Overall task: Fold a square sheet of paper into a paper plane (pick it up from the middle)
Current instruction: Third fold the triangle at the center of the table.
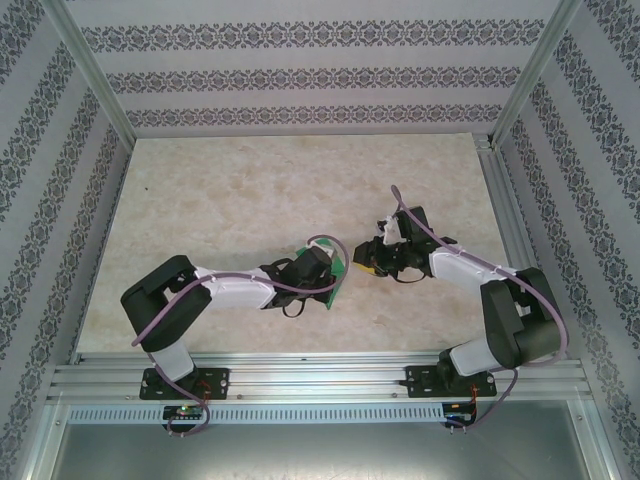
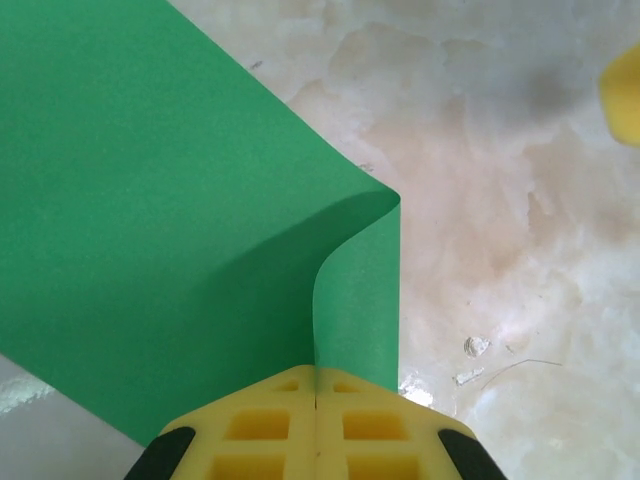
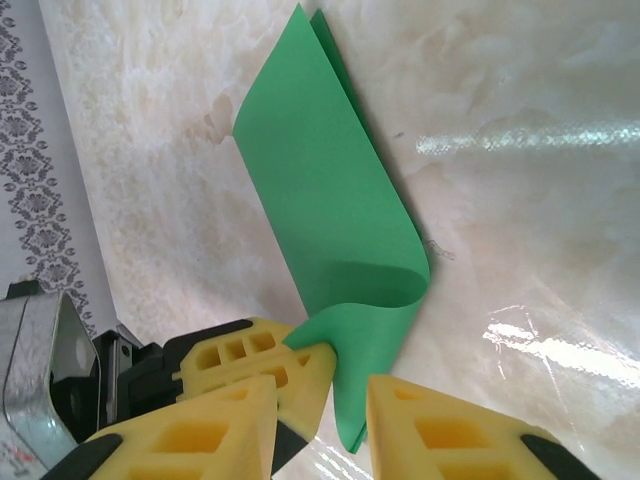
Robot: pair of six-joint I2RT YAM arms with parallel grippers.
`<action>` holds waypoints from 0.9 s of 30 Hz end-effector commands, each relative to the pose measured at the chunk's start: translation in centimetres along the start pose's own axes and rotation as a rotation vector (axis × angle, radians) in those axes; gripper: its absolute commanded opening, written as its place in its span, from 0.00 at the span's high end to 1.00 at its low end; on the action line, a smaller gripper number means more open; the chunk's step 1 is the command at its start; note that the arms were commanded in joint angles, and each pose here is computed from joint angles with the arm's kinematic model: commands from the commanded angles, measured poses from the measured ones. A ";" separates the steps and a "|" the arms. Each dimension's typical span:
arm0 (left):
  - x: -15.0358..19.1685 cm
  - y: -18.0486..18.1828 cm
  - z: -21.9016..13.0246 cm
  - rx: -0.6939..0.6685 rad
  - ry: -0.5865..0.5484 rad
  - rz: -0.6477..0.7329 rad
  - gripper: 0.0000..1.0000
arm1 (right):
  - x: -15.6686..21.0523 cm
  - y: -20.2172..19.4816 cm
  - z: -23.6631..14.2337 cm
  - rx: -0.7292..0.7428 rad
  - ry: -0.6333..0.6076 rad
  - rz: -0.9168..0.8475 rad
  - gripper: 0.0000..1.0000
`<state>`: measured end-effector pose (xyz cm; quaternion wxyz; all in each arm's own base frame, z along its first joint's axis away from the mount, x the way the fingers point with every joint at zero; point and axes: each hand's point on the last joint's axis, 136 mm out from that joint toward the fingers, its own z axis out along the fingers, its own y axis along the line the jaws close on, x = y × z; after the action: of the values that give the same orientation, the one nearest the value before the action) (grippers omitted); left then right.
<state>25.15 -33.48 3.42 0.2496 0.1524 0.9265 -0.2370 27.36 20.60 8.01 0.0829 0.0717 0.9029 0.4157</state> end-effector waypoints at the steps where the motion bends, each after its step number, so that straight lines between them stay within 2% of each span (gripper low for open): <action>1: -1.9 -1.5 -1.1 0.113 -0.057 -0.041 1.00 | 1.1 -0.3 0.2 0.024 0.010 -0.015 0.72; 13: -1.7 0.2 -2.0 0.153 -0.082 -0.147 1.00 | 3.4 1.3 2.4 -0.017 0.070 -0.036 0.78; 21: -1.1 0.9 -2.2 0.158 -0.105 -0.212 0.98 | 3.2 1.7 3.1 -0.005 0.094 -0.065 0.84; 27: -1.0 1.1 -2.2 0.154 -0.113 -0.226 0.96 | 3.0 2.6 3.9 -0.022 0.130 -0.093 0.85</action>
<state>24.33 -31.01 3.28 0.2321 0.0697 0.9176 -0.3150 24.82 24.52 6.28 0.0376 0.0316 0.9091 0.4138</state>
